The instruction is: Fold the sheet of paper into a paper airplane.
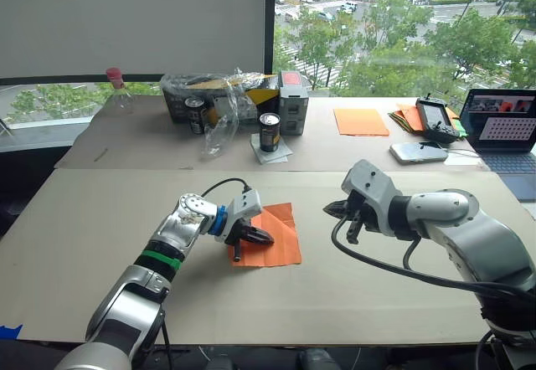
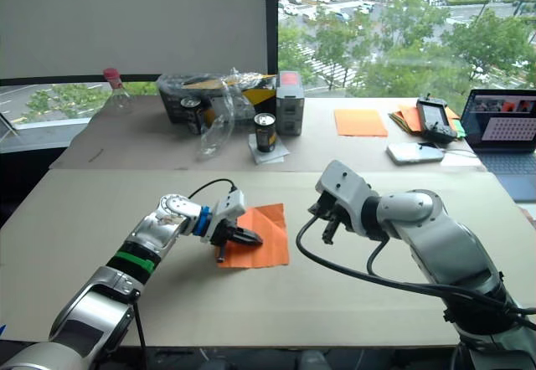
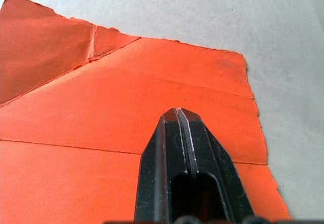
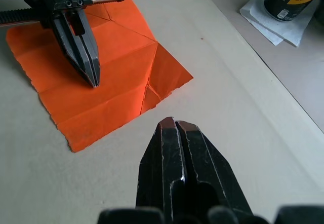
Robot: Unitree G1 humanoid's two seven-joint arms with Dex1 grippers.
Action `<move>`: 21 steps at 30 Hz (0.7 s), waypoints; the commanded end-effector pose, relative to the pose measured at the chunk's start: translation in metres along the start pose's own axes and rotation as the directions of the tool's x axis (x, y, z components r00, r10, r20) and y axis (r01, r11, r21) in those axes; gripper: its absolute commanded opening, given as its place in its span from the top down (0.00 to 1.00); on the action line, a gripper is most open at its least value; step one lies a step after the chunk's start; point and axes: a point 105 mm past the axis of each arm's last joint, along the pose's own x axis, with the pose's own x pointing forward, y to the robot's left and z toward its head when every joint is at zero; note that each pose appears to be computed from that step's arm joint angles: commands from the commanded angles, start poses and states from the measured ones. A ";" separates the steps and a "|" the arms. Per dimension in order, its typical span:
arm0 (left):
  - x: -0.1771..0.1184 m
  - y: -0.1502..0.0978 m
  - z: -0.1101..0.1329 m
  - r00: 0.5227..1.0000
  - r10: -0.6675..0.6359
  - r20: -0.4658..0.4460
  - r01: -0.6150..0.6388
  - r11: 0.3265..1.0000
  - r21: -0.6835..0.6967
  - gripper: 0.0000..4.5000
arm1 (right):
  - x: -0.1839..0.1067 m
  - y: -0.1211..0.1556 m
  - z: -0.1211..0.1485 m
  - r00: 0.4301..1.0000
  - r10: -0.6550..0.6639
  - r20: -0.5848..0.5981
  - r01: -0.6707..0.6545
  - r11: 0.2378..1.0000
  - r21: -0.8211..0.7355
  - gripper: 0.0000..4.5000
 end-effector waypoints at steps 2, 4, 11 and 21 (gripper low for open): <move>-0.004 0.002 0.002 1.000 0.012 -0.015 -0.012 1.000 0.008 0.99 | 0.010 0.006 0.002 0.999 -0.031 0.038 0.032 0.999 -0.012 1.00; -0.006 0.003 0.003 1.000 0.019 -0.008 -0.019 1.000 0.007 0.99 | 0.016 0.008 0.002 0.998 -0.034 0.046 0.034 0.999 0.006 1.00; -0.008 0.007 -0.002 0.993 0.113 0.029 -0.113 0.994 0.007 1.00 | 0.048 -0.021 -0.011 0.978 -0.206 0.035 0.195 0.962 0.192 0.94; -0.002 0.009 -0.014 0.984 0.179 0.006 -0.179 0.982 0.060 1.00 | 0.093 -0.028 -0.014 0.982 -0.182 0.048 0.155 0.927 0.342 0.43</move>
